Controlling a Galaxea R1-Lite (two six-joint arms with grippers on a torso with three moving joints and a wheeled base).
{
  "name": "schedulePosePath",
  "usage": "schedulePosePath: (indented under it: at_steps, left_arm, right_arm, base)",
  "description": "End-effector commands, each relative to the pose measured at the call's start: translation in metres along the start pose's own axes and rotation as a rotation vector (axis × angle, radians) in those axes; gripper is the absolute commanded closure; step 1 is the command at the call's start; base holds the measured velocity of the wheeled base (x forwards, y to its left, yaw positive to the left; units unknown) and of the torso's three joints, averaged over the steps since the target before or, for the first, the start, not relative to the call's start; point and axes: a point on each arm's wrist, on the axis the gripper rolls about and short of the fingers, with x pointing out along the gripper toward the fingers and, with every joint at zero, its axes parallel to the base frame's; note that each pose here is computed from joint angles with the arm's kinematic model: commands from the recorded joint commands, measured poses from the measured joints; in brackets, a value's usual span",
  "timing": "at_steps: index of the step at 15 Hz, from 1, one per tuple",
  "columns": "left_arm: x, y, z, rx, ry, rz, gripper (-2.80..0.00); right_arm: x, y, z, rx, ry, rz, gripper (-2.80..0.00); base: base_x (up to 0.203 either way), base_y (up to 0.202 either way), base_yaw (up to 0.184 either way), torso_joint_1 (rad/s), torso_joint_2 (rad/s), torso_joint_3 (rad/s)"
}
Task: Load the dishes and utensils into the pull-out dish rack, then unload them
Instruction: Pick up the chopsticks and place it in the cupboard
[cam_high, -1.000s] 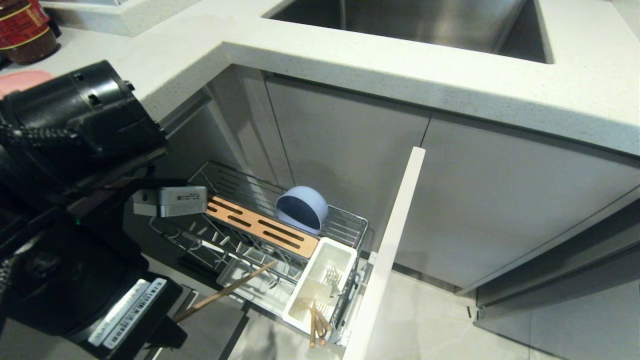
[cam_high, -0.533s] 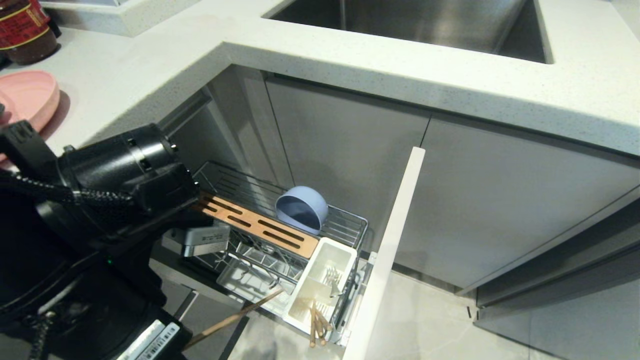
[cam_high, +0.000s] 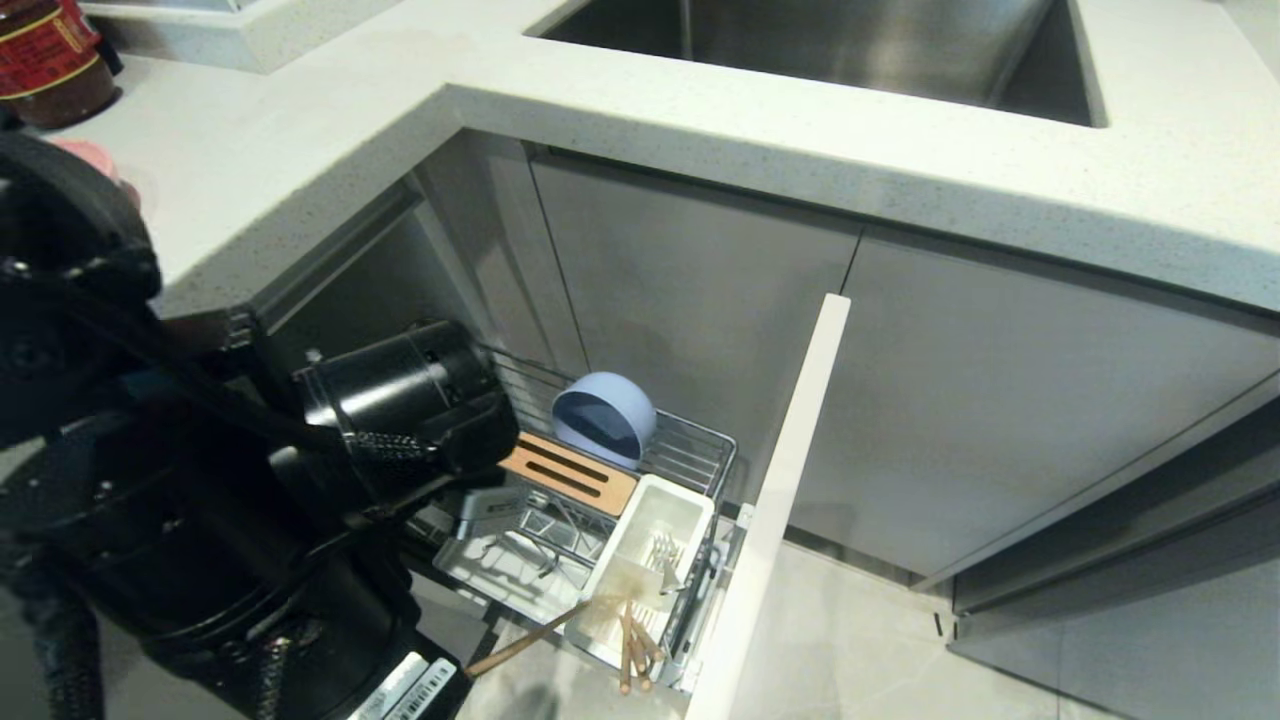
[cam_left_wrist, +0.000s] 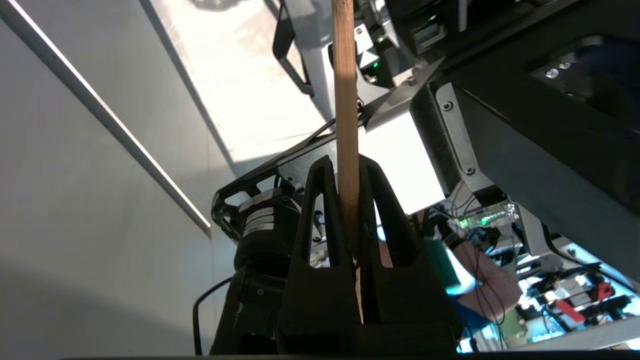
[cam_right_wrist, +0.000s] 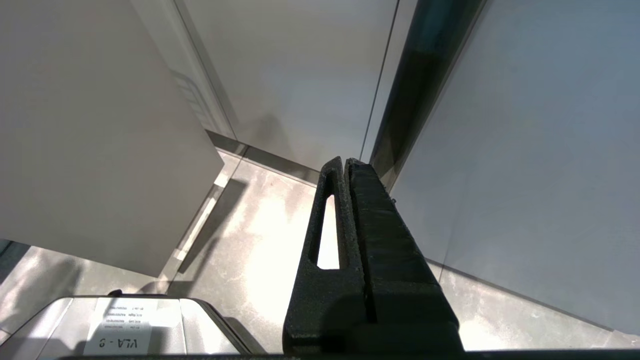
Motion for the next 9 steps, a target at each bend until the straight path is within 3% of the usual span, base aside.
schedulePosePath:
  at_steps: [1, 9]
  left_arm:
    - [0.013, -0.006, 0.012, 0.004, 0.041, 0.016, 0.0]
    - [0.052, -0.02, 0.047, 0.033, 0.063, 0.051, 0.0]
  right_arm:
    - [0.0, 0.0, 0.0, 0.0, 0.0, 0.001, 0.0]
    - [0.0, 0.0, 0.0, 0.0, 0.0, 0.0, 0.0]
  base:
    - [0.0, 0.0, 0.0, 0.0, 0.0, 0.0]
    - [0.0, 0.0, 0.0, 0.0, 0.0, 0.0]
